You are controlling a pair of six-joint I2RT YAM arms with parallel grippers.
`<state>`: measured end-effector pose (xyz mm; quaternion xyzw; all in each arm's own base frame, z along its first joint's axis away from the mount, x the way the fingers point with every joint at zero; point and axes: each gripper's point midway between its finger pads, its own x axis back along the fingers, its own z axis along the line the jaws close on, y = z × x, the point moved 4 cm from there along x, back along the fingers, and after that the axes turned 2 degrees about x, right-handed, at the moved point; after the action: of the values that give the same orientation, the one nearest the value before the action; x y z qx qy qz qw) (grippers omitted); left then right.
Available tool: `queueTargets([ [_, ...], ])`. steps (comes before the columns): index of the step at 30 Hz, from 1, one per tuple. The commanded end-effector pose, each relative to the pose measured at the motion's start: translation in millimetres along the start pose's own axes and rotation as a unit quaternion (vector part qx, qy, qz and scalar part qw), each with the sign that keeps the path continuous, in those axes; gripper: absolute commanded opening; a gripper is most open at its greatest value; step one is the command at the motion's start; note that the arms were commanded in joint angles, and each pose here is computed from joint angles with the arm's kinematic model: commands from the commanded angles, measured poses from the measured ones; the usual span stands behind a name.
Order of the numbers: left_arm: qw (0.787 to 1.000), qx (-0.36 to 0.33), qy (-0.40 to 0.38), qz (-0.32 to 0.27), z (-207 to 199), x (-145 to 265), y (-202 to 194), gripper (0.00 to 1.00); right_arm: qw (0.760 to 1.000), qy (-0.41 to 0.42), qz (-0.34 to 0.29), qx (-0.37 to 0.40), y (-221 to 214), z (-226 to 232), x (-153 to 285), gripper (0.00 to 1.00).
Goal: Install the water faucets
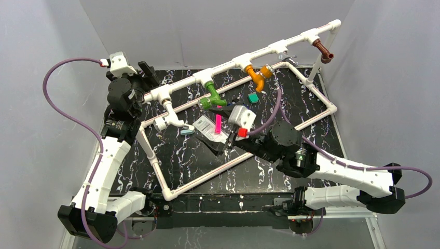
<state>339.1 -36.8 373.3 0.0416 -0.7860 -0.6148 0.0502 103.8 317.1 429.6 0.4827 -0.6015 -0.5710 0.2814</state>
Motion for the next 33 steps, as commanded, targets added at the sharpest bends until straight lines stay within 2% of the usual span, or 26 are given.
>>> queueTargets([
  [1,0.961,-0.097,0.085,0.243,50,12,-137,0.75,0.986,0.045,-0.007,0.163,19,-5,-1,0.89],
  [10,0.96,-0.099,0.085,0.247,50,11,-139,0.75,0.931,0.064,-0.005,0.358,14,-10,-19,0.87],
  [16,0.96,-0.1,0.086,0.248,50,11,-139,0.75,0.899,0.071,-0.013,0.432,9,-7,-37,0.84],
  [21,0.959,-0.101,0.086,0.25,51,10,-141,0.75,0.862,0.05,-0.005,0.504,2,-6,-52,0.84],
  [28,0.958,-0.102,0.086,0.253,51,10,-142,0.75,0.79,0.006,0.037,0.611,-13,-2,-76,0.83],
  [33,0.958,-0.102,0.086,0.253,51,10,-142,0.75,0.769,-0.033,0.048,0.637,-17,0,-87,0.8],
])
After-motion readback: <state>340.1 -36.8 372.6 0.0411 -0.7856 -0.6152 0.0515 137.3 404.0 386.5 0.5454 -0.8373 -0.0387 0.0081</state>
